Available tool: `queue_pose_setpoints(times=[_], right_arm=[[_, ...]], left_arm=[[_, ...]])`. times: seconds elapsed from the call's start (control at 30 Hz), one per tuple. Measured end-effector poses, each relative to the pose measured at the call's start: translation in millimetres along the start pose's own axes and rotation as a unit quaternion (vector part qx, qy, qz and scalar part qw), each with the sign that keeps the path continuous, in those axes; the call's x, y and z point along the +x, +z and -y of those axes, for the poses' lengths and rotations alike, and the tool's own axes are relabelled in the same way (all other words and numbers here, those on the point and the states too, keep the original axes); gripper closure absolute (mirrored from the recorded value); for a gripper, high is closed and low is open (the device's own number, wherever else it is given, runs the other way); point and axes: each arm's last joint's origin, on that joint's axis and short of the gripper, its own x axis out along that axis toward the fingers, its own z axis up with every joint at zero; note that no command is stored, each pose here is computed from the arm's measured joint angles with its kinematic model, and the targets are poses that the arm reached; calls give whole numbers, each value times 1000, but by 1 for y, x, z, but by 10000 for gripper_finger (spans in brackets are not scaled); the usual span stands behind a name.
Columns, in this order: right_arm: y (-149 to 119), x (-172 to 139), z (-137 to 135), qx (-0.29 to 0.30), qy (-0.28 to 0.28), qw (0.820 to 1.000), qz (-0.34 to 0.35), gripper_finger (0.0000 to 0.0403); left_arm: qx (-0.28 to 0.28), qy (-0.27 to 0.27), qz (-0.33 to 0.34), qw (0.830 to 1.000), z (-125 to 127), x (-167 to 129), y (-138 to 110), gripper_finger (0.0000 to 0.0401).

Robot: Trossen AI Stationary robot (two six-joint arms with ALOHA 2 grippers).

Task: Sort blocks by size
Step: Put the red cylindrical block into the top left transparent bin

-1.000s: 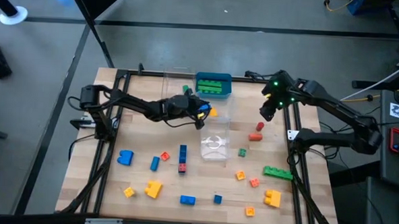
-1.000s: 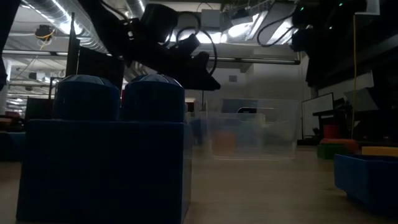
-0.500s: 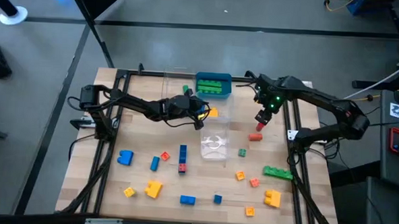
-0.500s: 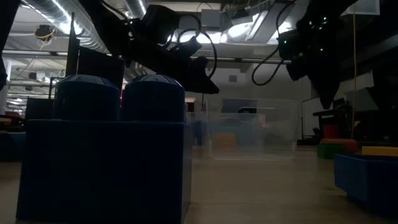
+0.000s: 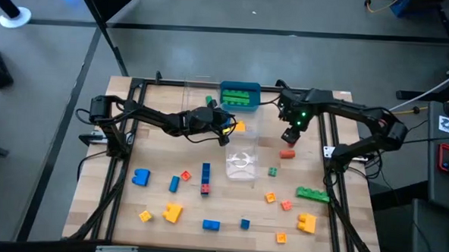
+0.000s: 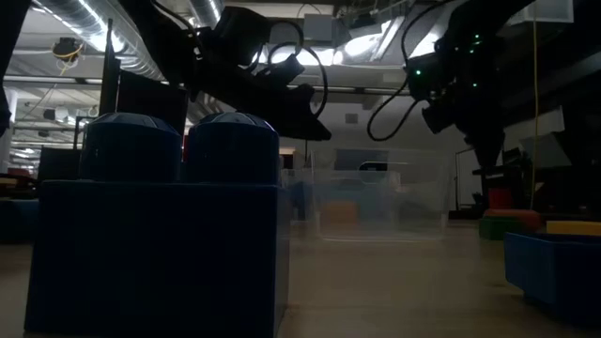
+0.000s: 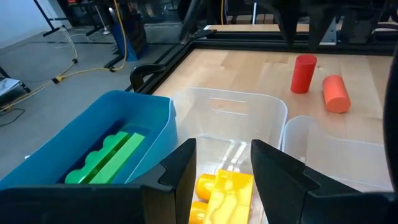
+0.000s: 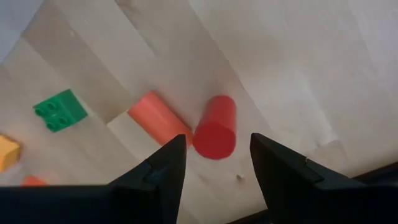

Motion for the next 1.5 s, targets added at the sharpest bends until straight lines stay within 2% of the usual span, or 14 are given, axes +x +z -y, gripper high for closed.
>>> queue_pose_setpoints(times=[0.17, 0.37, 1.03, 1.33, 1.5], right_arm=[[3, 6, -12, -25, -30, 999, -3, 221], [3, 11, -20, -23, -77, 997, -7, 221], [-13, 50, -13, -8, -81, 996, -31, 221], [-15, 56, -12, -9, -81, 996, -31, 221], [-13, 56, -12, -9, -79, 997, -18, 250]], left_arm=[[0, 0, 0, 1000, 0, 0, 0, 262], [0, 0, 0, 1000, 0, 0, 0, 262], [0, 0, 0, 1000, 0, 0, 0, 262], [-1, 0, 1, 1000, 0, 0, 0, 262], [2, 1, 11, 1000, -1, -4, 6, 262]])
